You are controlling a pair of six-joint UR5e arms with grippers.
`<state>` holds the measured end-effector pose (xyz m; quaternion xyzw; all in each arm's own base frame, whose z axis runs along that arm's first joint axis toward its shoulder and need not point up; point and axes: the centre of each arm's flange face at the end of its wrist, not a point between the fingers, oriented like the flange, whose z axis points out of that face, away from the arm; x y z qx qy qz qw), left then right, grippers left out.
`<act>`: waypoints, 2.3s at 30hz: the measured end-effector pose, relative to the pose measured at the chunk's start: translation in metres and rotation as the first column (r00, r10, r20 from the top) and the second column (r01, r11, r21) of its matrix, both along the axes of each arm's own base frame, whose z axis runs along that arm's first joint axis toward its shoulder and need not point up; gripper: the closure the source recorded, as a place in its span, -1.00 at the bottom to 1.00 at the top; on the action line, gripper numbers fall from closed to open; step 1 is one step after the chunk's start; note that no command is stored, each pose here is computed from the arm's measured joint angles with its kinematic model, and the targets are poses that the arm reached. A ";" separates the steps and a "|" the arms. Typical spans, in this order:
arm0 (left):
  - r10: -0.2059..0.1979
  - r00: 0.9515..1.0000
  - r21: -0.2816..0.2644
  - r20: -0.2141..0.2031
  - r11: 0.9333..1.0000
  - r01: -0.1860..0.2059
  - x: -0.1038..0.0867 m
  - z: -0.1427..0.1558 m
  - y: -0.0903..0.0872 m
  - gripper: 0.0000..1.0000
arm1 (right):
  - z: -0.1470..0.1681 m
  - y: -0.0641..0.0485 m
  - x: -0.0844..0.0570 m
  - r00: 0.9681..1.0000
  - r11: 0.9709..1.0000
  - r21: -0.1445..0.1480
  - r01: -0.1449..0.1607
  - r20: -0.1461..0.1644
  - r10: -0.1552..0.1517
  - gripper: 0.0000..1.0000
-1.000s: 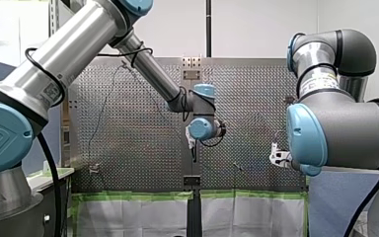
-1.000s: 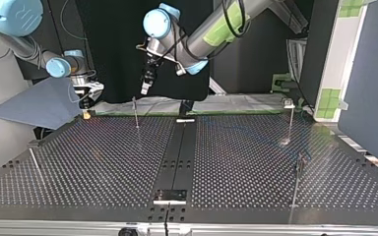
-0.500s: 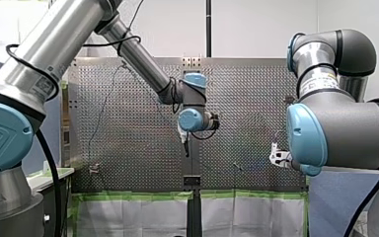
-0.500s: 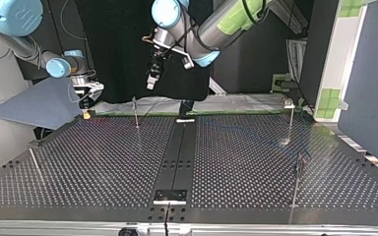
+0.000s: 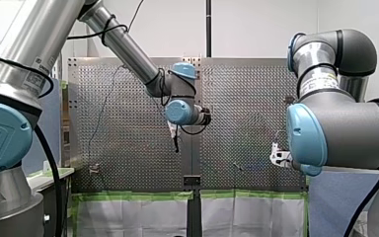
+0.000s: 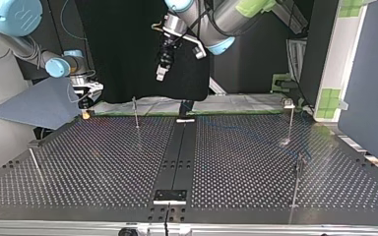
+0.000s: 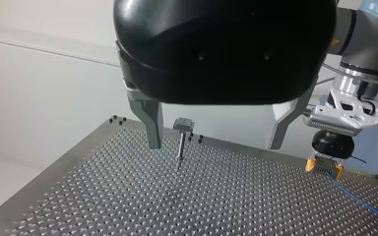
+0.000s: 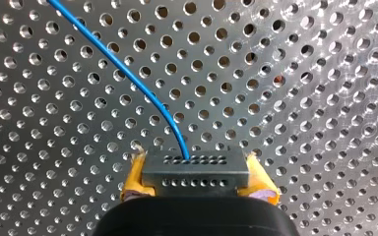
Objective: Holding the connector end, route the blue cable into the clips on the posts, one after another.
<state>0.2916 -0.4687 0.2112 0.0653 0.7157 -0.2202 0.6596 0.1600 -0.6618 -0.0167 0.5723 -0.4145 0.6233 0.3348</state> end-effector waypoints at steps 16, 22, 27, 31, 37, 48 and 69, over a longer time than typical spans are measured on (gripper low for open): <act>0.042 0.999 0.013 -0.005 0.999 -0.042 -0.039 0.016 0.047 -1.00 | 0.018 -0.003 -0.010 1.000 1.000 0.010 0.019 -0.025 -0.019 1.00; 0.054 0.999 0.007 0.001 0.999 -0.054 -0.053 0.022 0.064 -1.00 | 0.047 -0.004 -0.009 0.999 1.000 0.008 0.020 -0.032 -0.019 1.00; 0.063 0.998 -0.032 0.020 0.998 -0.062 -0.060 0.028 0.078 -1.00 | 0.071 -0.004 -0.003 0.999 1.000 0.005 0.011 -0.037 -0.010 1.00; 0.068 0.997 -0.064 0.039 0.996 -0.065 -0.067 0.032 0.088 -1.00 | 0.092 -0.003 0.004 0.999 1.000 -0.008 -0.002 -0.044 0.002 1.00; 0.079 0.996 -0.067 0.052 0.995 -0.075 -0.078 0.030 0.101 -1.00 | 0.119 0.000 0.014 0.998 0.999 -0.031 -0.027 -0.061 0.025 1.00; 0.075 0.997 -0.013 0.021 0.997 -0.075 -0.091 -0.013 0.113 -1.00 | 0.161 0.009 0.022 0.998 0.995 -0.090 -0.033 -0.065 0.028 1.00; 0.075 0.997 -0.012 0.020 0.997 -0.074 -0.092 -0.015 0.113 -1.00 | 0.164 0.009 0.022 0.998 0.995 -0.095 -0.034 -0.064 0.028 1.00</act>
